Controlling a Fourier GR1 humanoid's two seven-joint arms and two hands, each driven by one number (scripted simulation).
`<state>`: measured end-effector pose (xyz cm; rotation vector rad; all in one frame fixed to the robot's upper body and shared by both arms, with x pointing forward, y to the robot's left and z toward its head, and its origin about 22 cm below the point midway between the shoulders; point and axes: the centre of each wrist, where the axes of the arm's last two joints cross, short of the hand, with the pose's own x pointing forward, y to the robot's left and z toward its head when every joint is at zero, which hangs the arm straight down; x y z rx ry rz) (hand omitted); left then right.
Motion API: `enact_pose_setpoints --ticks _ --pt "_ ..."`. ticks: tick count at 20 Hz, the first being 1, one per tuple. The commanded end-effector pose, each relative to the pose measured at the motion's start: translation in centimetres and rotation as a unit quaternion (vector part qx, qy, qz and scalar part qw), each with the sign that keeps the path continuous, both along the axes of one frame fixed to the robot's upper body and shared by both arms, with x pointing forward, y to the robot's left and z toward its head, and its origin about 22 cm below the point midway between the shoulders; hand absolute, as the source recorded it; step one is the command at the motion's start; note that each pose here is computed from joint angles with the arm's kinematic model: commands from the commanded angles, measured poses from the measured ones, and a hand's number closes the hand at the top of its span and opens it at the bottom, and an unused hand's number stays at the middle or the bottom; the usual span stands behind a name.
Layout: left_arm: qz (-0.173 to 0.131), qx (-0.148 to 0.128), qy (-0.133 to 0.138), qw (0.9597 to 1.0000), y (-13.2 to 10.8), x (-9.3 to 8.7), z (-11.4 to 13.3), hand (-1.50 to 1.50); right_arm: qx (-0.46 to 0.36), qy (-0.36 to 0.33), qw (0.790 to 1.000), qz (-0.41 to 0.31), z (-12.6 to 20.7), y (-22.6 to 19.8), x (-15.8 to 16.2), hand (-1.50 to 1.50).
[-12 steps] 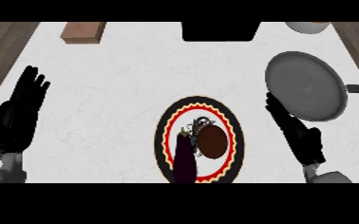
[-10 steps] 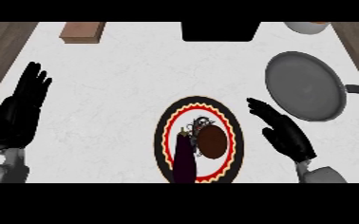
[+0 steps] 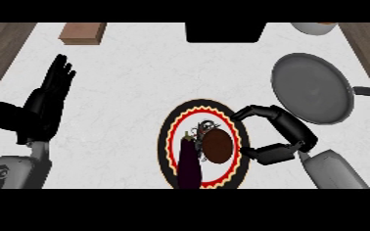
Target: Pick the cupcake from the plate and place it in the pan
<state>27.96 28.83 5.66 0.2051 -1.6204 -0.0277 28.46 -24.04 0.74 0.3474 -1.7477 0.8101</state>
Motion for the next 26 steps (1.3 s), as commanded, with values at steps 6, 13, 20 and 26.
enact_pose_setpoints --ticks 6,13,20,26 --pt "-0.008 0.009 -0.007 0.9999 -1.5 1.8 -1.0 0.0 -0.093 -0.156 0.983 0.013 7.5 -8.5 3.1 -1.5" --pt "0.002 0.015 0.003 0.9999 0.1 2.0 -0.6 0.0 -0.254 -0.166 0.951 0.059 17.0 -6.5 2.9 -1.5" --pt "-0.007 0.014 -0.002 0.9999 -2.0 1.1 -0.6 0.0 -0.273 -0.201 0.94 0.047 20.4 -0.2 3.0 -1.5" --pt "-0.01 0.014 0.007 0.9998 -1.3 2.0 -2.1 0.0 -0.27 -0.165 0.944 0.09 21.0 3.8 2.6 -1.5"
